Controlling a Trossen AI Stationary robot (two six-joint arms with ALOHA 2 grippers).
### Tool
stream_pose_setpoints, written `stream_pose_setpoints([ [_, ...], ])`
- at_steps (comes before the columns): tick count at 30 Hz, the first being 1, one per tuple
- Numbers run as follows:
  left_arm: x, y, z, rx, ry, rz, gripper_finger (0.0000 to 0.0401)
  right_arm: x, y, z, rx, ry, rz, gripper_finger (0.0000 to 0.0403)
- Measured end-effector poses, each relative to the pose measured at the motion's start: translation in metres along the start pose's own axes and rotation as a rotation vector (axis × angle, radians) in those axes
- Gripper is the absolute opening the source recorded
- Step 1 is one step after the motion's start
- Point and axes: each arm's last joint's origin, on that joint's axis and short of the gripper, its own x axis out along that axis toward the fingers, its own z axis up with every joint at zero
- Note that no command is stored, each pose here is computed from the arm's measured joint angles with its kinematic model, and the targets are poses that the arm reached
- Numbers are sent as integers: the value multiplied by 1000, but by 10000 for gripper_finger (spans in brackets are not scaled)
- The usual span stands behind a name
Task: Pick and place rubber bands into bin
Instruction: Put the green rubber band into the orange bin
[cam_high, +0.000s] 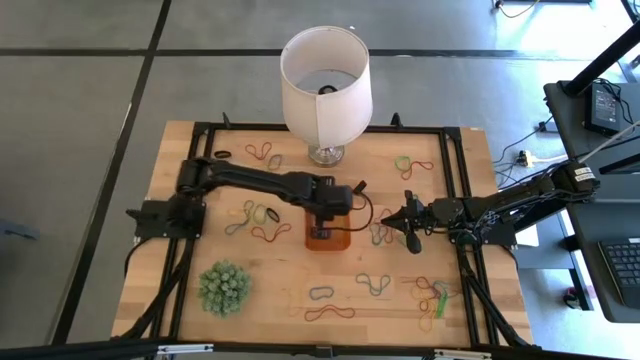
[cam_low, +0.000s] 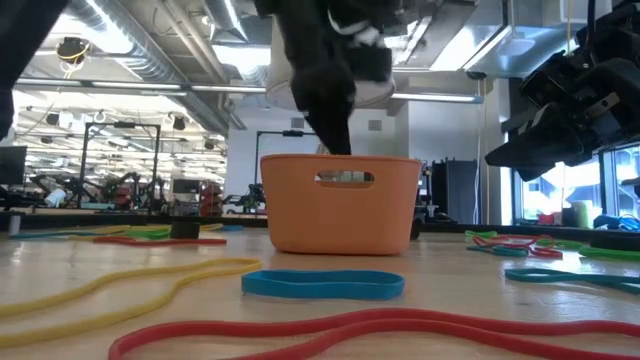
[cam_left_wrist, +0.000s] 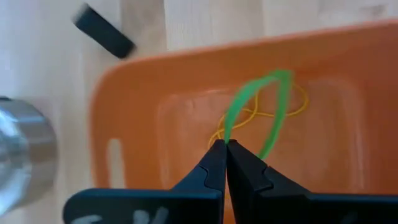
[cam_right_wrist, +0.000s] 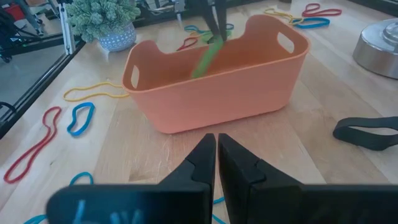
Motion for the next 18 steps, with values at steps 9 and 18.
stream_pose_setpoints([
  [9, 46, 3, -6, -100, 110, -60, 3, 0, 0, 0, 1, 0, 0, 23],
  [18, 50, 9, -7, -211, 118, -51, 22, 0, 0, 0, 1, 1, 0, 23],
])
